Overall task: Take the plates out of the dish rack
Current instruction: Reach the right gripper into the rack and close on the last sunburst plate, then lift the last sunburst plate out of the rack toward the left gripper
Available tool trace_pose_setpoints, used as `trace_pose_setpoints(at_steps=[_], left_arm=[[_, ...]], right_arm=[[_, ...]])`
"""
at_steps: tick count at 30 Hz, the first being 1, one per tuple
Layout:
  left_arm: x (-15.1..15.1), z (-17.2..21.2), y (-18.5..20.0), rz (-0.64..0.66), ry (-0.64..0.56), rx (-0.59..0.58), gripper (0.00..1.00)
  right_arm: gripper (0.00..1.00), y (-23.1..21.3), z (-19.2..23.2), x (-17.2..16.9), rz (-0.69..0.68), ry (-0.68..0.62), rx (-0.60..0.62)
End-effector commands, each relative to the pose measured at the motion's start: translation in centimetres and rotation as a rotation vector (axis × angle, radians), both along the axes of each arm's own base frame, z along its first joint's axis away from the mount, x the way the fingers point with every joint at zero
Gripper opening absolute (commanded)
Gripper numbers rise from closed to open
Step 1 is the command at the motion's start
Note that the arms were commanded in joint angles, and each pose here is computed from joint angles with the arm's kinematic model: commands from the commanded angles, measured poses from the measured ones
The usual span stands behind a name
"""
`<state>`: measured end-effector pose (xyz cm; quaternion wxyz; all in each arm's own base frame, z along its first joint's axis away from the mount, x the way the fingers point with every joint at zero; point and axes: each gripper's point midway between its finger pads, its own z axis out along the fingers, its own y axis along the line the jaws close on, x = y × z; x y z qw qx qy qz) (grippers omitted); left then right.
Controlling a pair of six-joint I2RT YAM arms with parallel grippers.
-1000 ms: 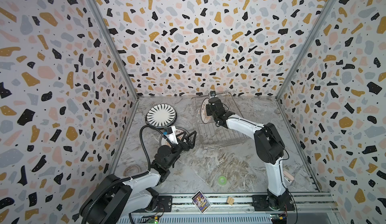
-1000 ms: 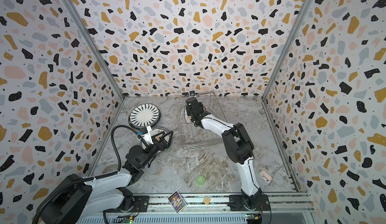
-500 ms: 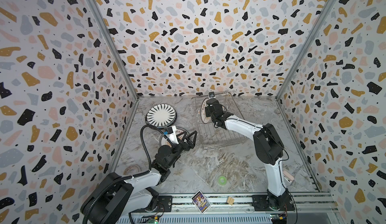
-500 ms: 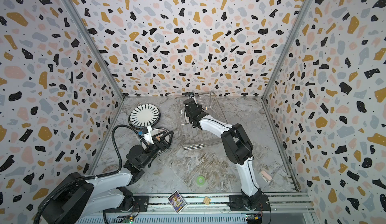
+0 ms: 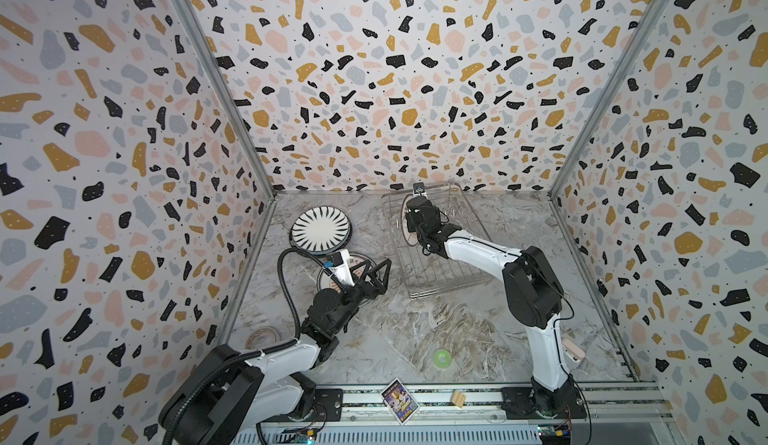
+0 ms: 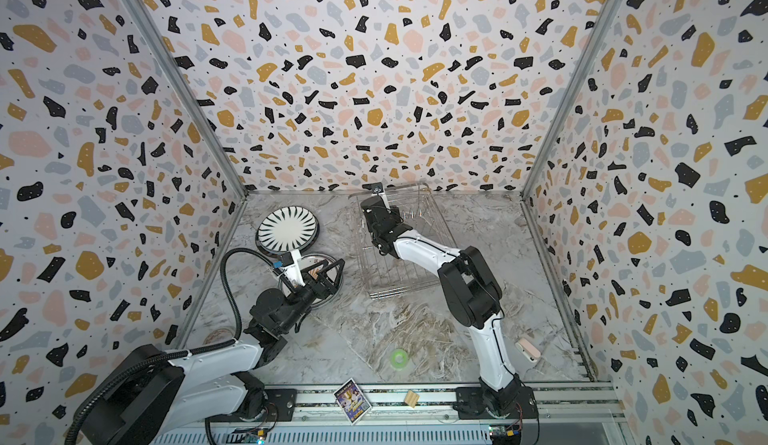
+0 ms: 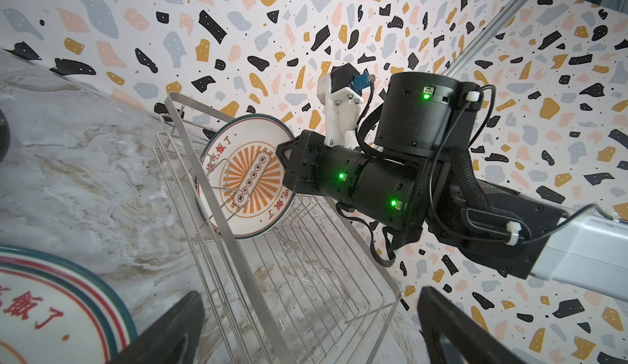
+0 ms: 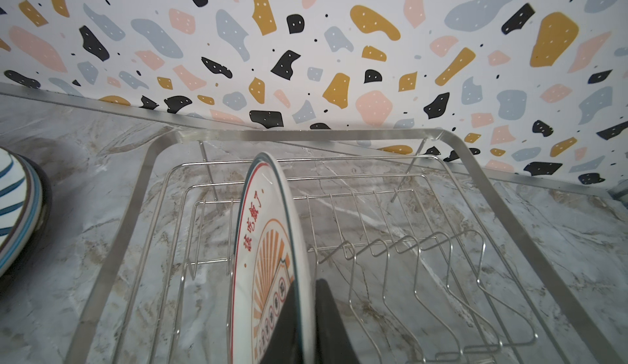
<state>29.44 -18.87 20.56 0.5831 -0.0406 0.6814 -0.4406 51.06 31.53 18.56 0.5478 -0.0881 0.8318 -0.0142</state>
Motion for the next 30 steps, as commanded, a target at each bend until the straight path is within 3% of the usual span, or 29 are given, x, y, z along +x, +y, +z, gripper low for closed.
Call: trace_pose_setpoints(at_steps=[1,21,30], left_arm=[[0.0,1.9,0.1,0.011,-0.062,-0.024,1.0],[-0.5,2.0,0.7,0.024,-0.067,-0.033,1.0],[-0.6,1.9,0.8,0.03,-0.063,-0.031,1.0]], right_arm=[[0.1,-0.6,5.6,-0.1,-0.043,-0.1,0.011],[0.08,-1.0,11.3,-3.1,-0.08,-0.238,-0.031],[0.08,-1.7,13.3,-5.5,-0.037,-0.286,0.02]])
